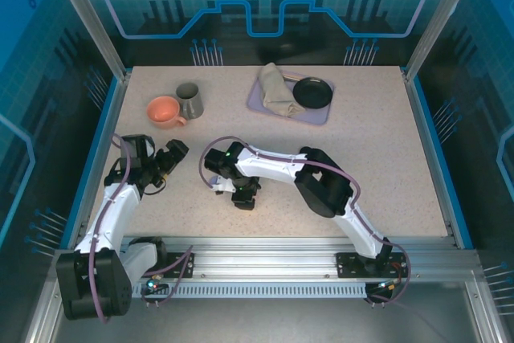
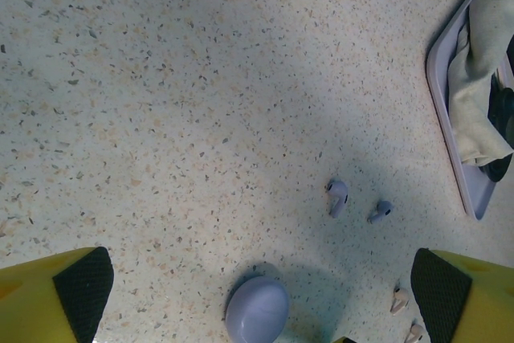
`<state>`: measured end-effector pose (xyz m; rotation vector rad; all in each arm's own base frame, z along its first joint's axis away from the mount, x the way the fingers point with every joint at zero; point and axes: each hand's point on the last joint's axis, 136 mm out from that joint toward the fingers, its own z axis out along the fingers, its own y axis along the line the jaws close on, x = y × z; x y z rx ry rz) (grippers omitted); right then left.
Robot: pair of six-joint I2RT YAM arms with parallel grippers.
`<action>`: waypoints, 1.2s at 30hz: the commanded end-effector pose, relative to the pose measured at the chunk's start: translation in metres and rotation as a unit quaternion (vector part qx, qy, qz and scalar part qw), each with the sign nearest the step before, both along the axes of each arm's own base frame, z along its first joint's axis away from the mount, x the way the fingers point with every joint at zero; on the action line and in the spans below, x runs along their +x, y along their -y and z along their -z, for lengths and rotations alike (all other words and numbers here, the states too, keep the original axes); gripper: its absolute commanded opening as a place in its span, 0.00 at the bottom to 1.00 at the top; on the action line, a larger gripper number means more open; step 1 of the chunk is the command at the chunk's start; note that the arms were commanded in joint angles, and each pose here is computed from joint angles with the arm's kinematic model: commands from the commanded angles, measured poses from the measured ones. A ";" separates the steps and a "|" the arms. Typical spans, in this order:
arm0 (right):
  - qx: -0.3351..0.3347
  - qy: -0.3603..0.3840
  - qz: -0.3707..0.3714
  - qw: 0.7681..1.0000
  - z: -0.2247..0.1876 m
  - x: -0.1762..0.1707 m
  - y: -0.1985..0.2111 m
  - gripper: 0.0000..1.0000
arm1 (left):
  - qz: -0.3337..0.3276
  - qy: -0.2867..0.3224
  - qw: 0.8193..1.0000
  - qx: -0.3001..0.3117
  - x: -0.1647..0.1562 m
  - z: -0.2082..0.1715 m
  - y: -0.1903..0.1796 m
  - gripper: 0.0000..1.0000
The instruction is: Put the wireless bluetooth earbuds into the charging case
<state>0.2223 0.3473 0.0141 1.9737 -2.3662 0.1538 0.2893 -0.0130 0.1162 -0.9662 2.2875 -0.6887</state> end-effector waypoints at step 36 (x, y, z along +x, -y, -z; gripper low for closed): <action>0.400 0.189 -0.008 0.897 -0.174 0.037 0.057 0.52 | 0.395 0.109 0.890 -0.201 0.005 -0.110 0.205 0.86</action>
